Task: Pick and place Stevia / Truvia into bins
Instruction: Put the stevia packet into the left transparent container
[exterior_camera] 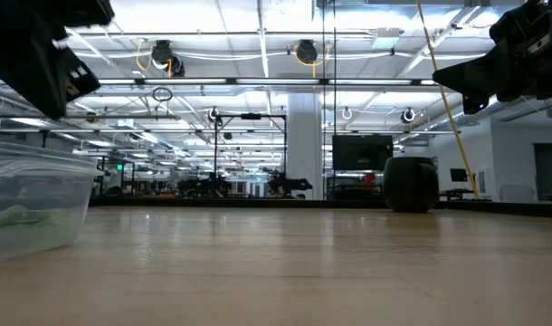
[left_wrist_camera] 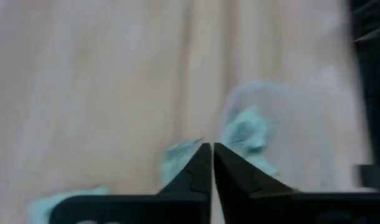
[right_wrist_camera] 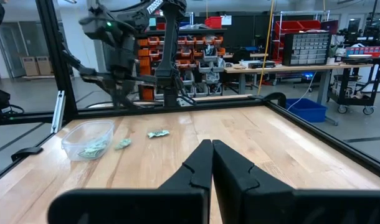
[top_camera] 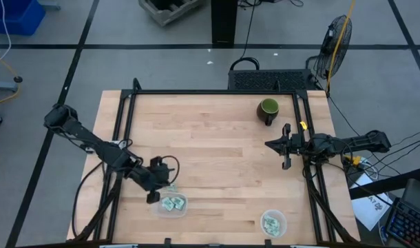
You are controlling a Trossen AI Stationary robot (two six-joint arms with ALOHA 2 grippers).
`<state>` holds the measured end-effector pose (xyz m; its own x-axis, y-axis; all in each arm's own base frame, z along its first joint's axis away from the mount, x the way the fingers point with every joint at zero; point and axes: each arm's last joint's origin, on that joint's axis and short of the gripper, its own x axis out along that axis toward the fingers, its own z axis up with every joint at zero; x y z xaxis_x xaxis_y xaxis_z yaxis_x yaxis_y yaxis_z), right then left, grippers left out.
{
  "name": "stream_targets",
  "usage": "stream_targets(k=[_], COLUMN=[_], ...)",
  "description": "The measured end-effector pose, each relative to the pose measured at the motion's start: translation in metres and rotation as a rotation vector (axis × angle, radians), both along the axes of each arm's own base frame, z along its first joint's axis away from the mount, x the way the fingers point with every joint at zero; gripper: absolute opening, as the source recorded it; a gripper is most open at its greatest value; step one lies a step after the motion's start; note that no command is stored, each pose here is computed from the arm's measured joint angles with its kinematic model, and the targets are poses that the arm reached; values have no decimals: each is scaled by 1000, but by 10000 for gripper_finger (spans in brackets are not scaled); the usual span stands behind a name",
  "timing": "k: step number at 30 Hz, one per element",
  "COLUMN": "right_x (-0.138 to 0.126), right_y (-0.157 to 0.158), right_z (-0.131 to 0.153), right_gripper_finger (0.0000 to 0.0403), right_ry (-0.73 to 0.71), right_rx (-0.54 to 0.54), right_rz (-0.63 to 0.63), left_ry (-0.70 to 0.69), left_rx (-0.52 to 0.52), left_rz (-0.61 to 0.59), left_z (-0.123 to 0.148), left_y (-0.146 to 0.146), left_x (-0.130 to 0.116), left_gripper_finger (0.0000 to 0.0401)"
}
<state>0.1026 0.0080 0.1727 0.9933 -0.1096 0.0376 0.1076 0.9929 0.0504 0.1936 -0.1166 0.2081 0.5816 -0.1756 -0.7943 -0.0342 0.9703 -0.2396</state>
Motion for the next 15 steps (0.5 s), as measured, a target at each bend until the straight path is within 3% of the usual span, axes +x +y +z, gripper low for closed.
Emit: stream_targets(k=[8, 15], right_x=[0, 0], right_y=[0, 0], right_z=[0, 0], right_gripper_finger=[4, 4], right_ry=[0, 0], right_rx=[0, 0], right_rz=[0, 0], left_ry=[46, 120], left_rx=[90, -3], left_rz=[34, -2], left_z=[-5, -11], left_y=[26, 44], left_x=[9, 19], left_gripper_finger=[144, 206])
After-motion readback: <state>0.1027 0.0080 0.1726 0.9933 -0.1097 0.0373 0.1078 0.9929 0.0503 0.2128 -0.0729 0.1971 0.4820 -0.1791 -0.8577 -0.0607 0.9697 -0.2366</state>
